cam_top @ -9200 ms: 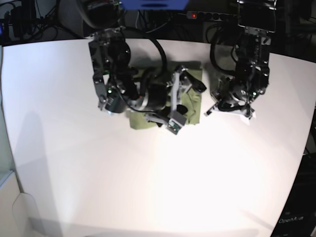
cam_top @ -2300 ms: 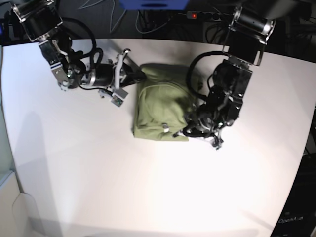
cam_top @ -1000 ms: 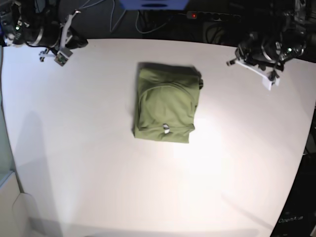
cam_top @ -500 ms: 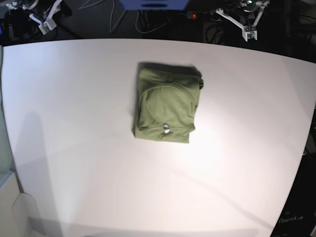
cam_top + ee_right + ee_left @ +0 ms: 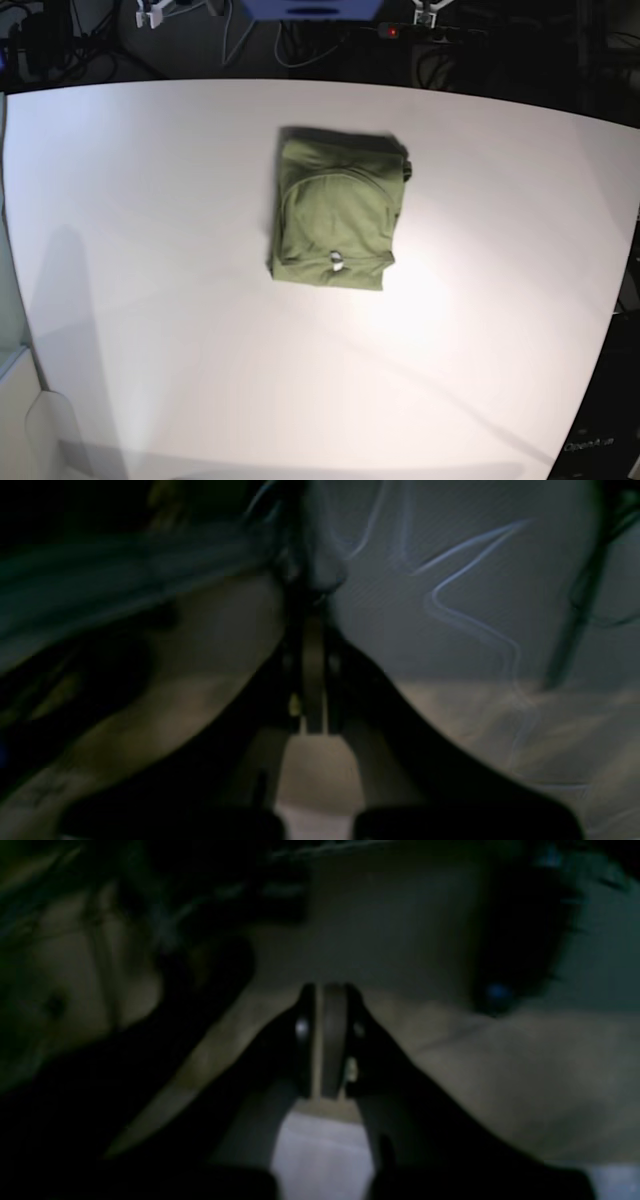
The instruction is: Fold the T-shirt properly
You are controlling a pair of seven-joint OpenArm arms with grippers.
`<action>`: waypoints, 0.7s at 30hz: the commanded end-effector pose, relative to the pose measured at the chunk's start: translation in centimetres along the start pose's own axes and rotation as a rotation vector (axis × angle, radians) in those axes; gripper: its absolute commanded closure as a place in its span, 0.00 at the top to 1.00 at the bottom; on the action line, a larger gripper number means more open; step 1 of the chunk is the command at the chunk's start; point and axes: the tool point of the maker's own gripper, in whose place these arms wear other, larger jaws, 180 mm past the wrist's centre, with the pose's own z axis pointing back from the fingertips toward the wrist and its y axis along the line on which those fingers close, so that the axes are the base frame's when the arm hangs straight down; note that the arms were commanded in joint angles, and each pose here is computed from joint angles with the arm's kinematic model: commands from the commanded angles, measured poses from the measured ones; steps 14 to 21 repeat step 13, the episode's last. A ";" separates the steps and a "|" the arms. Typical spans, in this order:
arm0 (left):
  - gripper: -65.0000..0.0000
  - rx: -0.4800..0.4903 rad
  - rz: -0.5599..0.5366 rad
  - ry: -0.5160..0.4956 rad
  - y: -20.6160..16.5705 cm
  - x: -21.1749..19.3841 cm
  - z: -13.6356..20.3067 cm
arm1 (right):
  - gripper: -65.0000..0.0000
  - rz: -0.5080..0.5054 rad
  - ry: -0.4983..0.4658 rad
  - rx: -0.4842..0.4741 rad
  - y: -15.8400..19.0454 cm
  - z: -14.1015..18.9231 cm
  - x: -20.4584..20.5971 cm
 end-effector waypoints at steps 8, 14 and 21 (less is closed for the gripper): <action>0.04 -0.185 0.316 -0.054 -2.0 5.0 -1.0 | 0.01 0.326 0.039 -0.299 -3.9 -0.7 2.3; 0.04 -0.192 0.402 -0.072 -0.2 5.3 -1.2 | 0.01 0.323 0.089 -0.307 -3.7 -1.2 2.6; 0.04 -0.192 0.402 -0.072 -0.2 5.3 -1.2 | 0.01 0.323 0.089 -0.307 -3.7 -1.2 2.6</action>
